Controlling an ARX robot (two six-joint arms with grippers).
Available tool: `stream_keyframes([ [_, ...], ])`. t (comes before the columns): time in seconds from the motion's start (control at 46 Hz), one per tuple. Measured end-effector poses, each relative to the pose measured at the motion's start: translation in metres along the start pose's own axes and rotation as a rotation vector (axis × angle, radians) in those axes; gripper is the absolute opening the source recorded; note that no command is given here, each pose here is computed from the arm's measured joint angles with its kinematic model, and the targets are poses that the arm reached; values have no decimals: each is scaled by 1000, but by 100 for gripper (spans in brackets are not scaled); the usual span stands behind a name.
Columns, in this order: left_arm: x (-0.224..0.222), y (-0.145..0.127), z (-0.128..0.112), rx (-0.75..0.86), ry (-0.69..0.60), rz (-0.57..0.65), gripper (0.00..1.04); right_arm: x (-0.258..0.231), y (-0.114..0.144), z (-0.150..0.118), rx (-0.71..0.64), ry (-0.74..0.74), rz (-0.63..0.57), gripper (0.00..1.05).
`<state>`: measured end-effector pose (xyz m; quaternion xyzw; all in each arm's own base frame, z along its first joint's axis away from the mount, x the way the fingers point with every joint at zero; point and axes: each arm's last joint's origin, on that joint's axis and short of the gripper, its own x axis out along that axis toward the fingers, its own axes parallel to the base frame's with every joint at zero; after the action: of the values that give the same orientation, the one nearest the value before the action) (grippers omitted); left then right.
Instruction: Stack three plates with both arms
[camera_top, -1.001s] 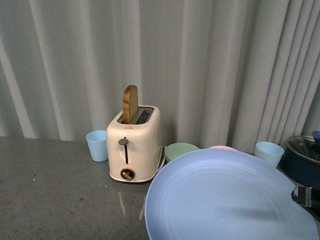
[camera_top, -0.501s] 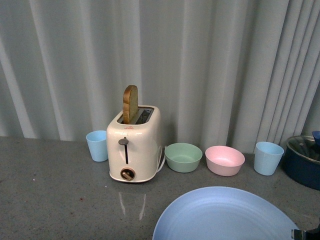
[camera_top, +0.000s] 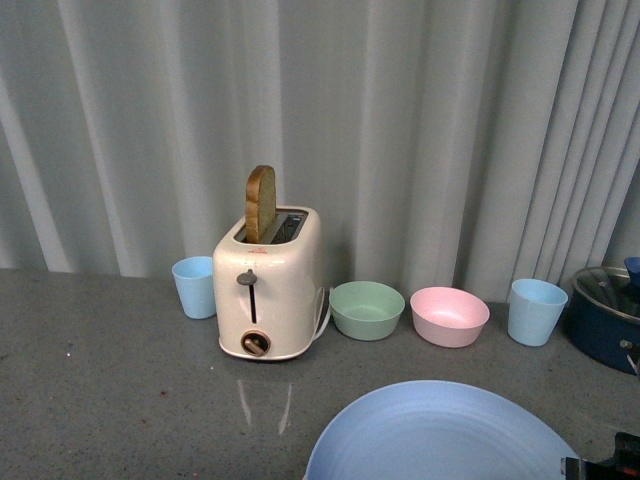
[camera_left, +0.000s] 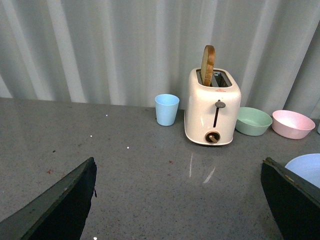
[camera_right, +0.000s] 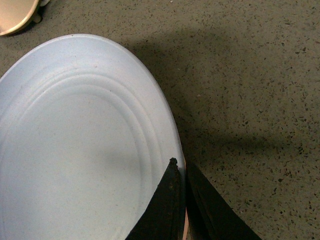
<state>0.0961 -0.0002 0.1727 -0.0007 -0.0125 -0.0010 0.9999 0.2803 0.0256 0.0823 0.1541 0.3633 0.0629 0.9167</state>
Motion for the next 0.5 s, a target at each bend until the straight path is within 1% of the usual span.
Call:
stream_keyframes([
  [0.501, 0, 0, 0, 0, 0, 0, 98, 12, 10, -6, -15, 62, 17, 3],
])
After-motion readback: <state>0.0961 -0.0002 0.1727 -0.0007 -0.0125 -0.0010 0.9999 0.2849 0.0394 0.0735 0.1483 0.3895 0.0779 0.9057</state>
